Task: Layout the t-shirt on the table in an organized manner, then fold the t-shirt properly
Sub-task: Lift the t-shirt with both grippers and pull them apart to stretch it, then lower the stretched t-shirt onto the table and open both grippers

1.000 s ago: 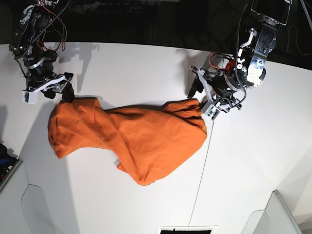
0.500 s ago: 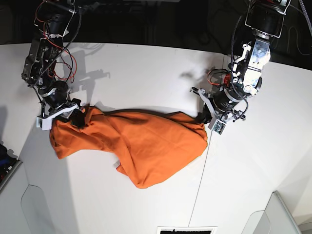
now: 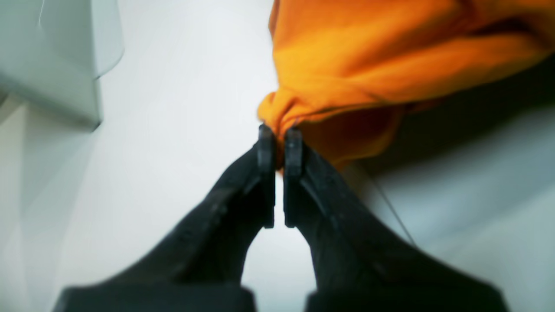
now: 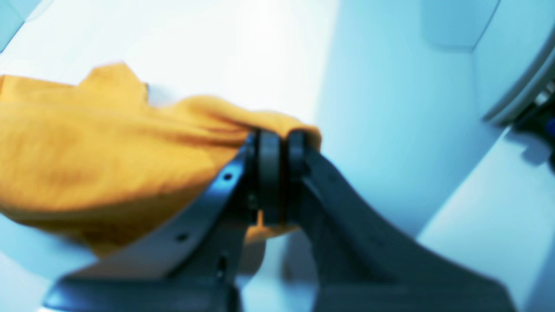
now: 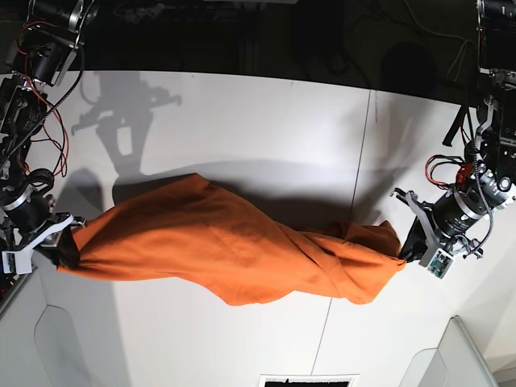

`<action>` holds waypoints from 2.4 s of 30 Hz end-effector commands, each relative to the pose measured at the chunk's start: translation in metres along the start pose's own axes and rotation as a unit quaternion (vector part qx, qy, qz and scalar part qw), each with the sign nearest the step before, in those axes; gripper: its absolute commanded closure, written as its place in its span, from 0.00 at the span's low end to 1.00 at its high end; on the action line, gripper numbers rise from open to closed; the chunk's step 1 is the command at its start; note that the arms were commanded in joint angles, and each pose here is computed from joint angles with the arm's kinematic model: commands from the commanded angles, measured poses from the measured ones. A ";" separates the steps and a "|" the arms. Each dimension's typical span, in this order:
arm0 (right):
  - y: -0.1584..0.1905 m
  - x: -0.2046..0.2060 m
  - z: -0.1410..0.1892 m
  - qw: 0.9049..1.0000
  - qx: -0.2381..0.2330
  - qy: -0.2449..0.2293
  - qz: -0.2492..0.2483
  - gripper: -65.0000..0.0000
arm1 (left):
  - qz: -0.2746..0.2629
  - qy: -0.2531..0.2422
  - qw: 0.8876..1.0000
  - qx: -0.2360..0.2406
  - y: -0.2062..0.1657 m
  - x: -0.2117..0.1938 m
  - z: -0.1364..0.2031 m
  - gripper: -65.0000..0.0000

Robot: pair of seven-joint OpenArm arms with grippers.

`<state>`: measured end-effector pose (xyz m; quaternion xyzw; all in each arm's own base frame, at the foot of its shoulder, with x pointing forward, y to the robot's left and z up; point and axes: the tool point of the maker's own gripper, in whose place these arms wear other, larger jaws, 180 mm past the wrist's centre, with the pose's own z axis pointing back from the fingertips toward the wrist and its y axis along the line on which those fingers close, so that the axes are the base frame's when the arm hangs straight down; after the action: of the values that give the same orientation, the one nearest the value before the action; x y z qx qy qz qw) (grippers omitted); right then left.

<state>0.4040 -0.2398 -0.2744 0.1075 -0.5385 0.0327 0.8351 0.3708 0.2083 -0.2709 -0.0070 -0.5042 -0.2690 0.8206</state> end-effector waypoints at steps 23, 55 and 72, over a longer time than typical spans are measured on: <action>0.068 -0.170 0.052 0.975 0.073 0.137 -0.156 0.31 | 0.063 0.095 0.991 -0.073 -0.067 -0.085 0.017 0.53; 0.115 -0.069 -0.014 0.993 0.102 0.060 -0.018 1.00 | 0.072 0.033 0.993 0.093 0.039 -0.055 0.002 1.00; 0.060 -0.007 0.033 0.998 0.049 0.009 0.024 0.31 | 0.056 0.044 0.996 0.056 0.043 -0.032 0.045 0.62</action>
<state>0.3562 -0.1852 -0.2742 0.1372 -0.5091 0.0804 0.8459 0.3364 0.2685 -0.2782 0.0155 -0.4638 -0.1910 0.8650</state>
